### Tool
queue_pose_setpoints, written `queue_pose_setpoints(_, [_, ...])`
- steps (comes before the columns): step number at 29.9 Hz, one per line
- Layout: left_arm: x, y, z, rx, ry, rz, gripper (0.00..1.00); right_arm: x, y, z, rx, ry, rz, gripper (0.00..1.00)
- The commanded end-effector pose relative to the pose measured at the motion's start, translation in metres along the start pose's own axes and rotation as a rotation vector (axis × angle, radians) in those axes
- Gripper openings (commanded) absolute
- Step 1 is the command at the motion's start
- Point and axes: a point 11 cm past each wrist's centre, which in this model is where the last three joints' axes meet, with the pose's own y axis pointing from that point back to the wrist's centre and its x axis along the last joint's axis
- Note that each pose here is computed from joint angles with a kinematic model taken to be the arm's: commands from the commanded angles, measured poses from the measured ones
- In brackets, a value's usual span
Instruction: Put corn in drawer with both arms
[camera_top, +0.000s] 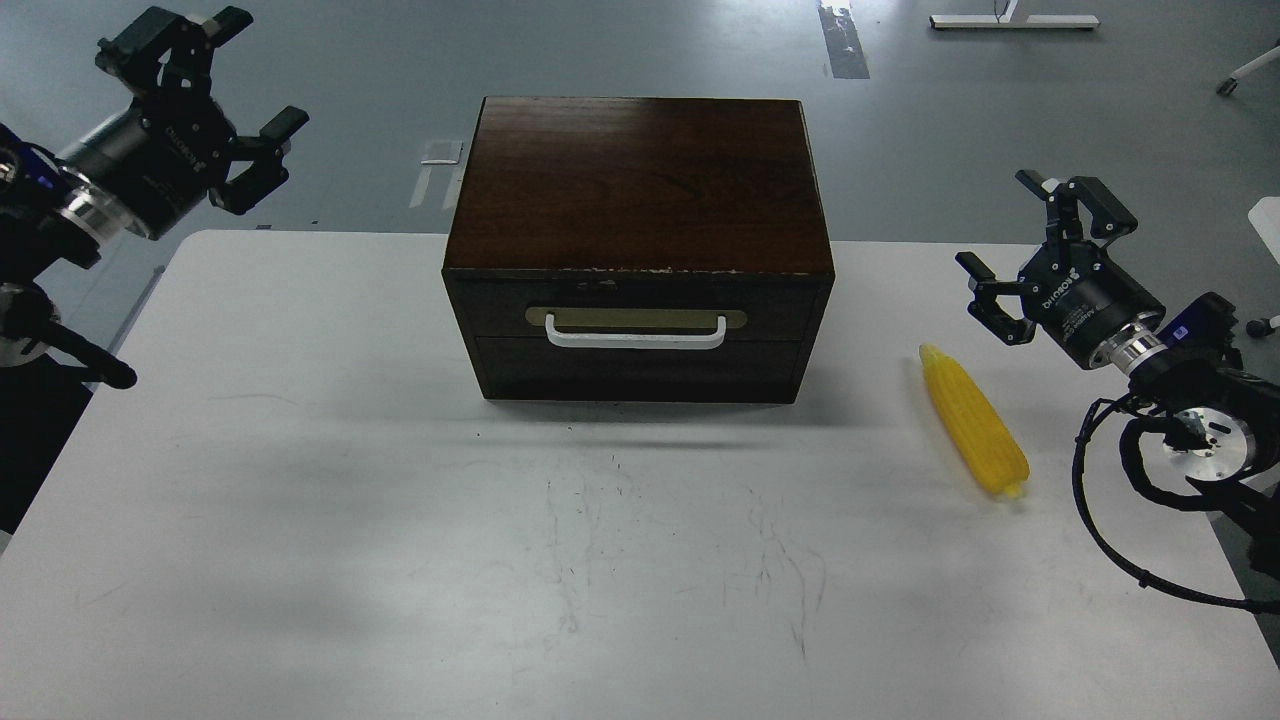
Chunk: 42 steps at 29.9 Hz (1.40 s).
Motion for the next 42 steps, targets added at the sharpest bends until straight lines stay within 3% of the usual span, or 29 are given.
queue_pose_setpoints(1, [-0.051,-0.033,0.043,-0.051,-0.224,-0.222,0.98,0.002,0.002,-0.001,0.000,0.003,0.003,1.00])
queue_pose_setpoints(3, [-0.092,-0.047,0.067,-0.087,-0.427,-0.376,0.98,0.004,0.003,-0.003,0.001,0.007,0.008,1.00])
queue_pose_setpoints(8, [-0.150,-0.073,0.090,-0.179,-0.757,-0.572,0.98,0.004,0.004,-0.003,0.000,0.007,0.010,1.00])
queue_pose_setpoints(10, [-0.175,-0.082,0.086,-0.206,-0.878,-0.669,0.98,0.005,0.004,-0.003,0.000,0.008,0.011,1.00])
queue_pose_setpoints(17, [-0.230,-0.102,0.042,-0.084,-1.309,-0.987,0.98,0.009,0.007,-0.006,0.000,0.019,0.022,1.00])
queue_pose_setpoints(29, [-0.246,-0.109,-0.029,0.085,-1.597,-1.234,0.98,0.011,0.007,-0.008,0.002,0.021,0.026,1.00])
queue_pose_setpoints(42, [-0.238,-0.100,-0.059,0.165,-1.671,-1.312,0.98,0.011,0.008,-0.007,0.001,0.021,0.026,1.00])
